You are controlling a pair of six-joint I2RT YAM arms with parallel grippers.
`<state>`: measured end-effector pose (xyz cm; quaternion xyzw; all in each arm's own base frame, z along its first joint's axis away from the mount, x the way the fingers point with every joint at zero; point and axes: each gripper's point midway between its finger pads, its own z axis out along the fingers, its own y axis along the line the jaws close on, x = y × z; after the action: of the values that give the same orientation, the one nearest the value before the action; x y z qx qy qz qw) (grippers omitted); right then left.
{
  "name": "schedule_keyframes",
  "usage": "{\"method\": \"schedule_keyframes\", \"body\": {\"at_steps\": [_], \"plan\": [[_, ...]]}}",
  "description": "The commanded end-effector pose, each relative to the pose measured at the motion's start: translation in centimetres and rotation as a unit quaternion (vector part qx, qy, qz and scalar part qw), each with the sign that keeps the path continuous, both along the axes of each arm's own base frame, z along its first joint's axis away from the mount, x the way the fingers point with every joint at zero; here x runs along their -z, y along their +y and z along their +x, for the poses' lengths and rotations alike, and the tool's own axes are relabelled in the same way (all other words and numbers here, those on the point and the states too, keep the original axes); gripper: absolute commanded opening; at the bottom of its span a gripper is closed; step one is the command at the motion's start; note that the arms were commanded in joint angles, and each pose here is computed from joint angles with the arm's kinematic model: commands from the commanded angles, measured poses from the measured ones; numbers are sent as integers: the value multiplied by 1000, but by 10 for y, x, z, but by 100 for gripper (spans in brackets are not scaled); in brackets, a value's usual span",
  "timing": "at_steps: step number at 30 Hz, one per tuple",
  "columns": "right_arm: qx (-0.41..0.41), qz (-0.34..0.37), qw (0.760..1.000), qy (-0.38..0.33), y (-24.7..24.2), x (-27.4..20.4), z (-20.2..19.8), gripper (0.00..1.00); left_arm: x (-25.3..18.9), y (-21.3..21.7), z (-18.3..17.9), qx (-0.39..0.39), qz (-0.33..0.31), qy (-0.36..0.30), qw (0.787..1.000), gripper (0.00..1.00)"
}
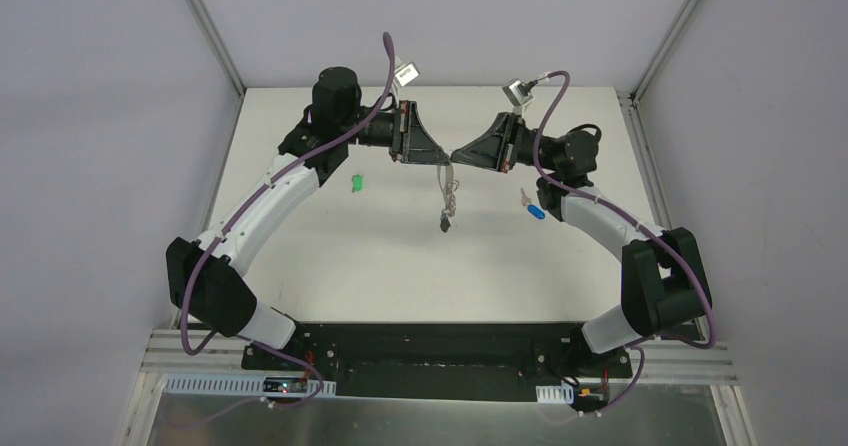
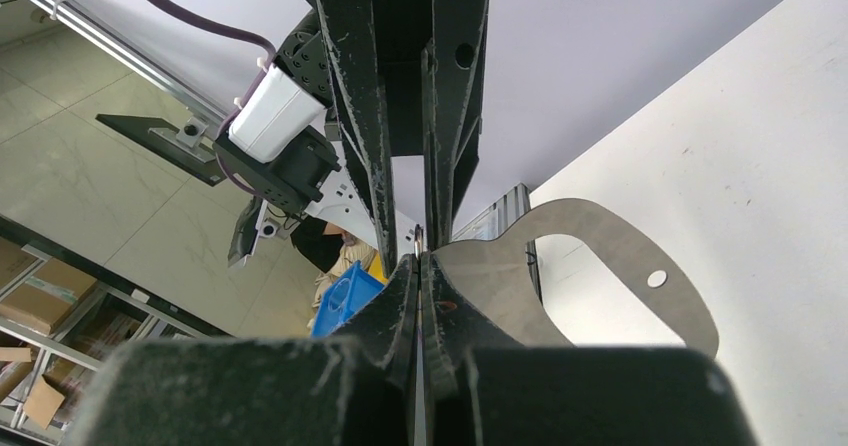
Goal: Put the keys on the keyring
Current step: Adjust the keyring.
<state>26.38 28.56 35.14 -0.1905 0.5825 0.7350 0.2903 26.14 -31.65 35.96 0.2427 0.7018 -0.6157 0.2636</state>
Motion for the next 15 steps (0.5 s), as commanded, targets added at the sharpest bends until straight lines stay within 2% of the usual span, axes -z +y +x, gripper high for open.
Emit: {"method": "schedule_keyframes", "body": {"at_steps": [1,5,10,13,15], "plan": [[10,16,999,-49,-5,-18,-9,0,-21,-3,-3,11,-16,-34,999,19],[9,17,999,-48,-5,-19,-9,0,-21,-4,-3,12,-16,-33,999,14],[8,17,999,-47,-5,-18,-10,0,-20,-6,-2,16,-15,-35,999,1],[4,15,998,-60,-4,-18,-12,0,-14,-5,-5,21,3,-31,999,0],[-3,7,997,-76,-5,-16,-16,6,-6,-3,-10,31,32,-44,998,0]]}}
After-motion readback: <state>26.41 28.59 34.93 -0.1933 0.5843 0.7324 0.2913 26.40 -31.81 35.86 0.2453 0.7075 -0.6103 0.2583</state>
